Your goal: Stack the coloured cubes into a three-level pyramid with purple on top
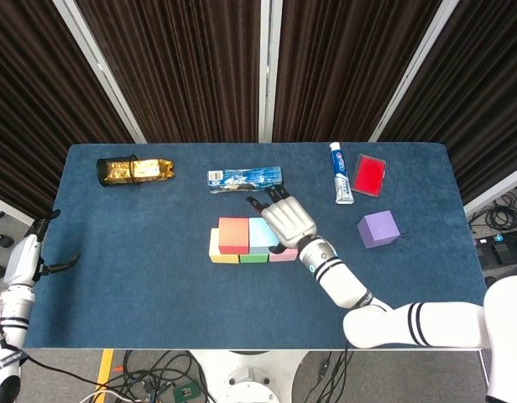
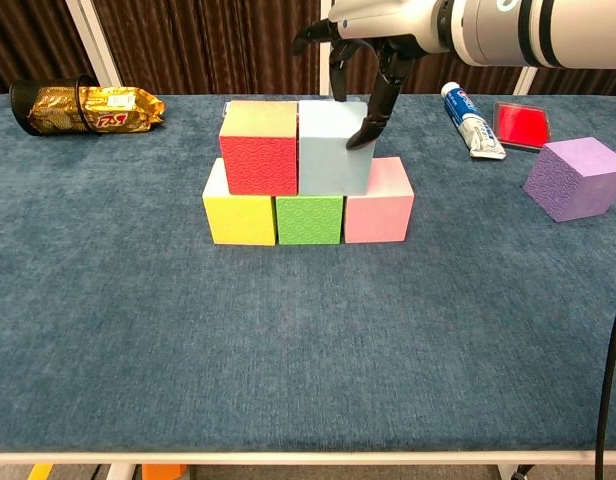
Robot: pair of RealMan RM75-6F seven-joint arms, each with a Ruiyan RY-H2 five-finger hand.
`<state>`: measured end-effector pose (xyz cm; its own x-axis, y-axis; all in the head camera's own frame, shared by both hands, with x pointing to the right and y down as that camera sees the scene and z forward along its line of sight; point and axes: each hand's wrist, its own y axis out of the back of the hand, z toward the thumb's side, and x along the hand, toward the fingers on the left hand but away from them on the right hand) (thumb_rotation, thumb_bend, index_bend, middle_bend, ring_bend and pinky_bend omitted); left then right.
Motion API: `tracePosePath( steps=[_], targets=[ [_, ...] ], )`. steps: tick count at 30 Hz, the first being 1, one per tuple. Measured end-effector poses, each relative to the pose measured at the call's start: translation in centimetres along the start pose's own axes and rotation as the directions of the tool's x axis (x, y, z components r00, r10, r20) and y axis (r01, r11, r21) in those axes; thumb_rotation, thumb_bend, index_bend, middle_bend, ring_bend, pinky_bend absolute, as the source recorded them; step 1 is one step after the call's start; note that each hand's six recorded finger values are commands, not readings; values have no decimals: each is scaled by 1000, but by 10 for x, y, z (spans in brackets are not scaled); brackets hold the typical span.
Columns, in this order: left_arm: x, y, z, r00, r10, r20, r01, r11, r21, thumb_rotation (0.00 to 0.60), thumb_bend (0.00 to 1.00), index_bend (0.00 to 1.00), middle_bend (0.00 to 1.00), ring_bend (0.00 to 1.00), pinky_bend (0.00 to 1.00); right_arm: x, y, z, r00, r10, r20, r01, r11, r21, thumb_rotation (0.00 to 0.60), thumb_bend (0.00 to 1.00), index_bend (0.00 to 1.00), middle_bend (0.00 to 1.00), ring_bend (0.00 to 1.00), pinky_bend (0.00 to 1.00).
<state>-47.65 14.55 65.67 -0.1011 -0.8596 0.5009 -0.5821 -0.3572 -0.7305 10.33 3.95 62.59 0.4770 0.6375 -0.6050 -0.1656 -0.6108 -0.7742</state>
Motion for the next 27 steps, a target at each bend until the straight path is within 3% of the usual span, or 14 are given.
tracePosePath(
  steps=[7, 22, 27],
  targets=[
    [0, 0, 0, 1000, 1, 0, -1, 1000, -3, 600, 225, 95, 89, 1, 91, -1, 1, -2, 1000, -4, 8, 4, 1000, -10, 600, 13, 0, 313, 6, 0],
    [-1, 2, 3, 1000, 3, 10, -3, 1000, -3, 600, 225, 95, 89, 1, 91, 7, 8, -4, 1000, -21, -1, 21, 999, -39, 600, 0, 0, 190, 0, 0],
    [-2, 2, 8, 1000, 9, 25, -9, 1000, 4, 600, 225, 95, 89, 0, 91, 23, 14, -24, 998, -47, 32, 48, 998, -51, 600, 0, 0, 188, 0, 0]
  ],
)
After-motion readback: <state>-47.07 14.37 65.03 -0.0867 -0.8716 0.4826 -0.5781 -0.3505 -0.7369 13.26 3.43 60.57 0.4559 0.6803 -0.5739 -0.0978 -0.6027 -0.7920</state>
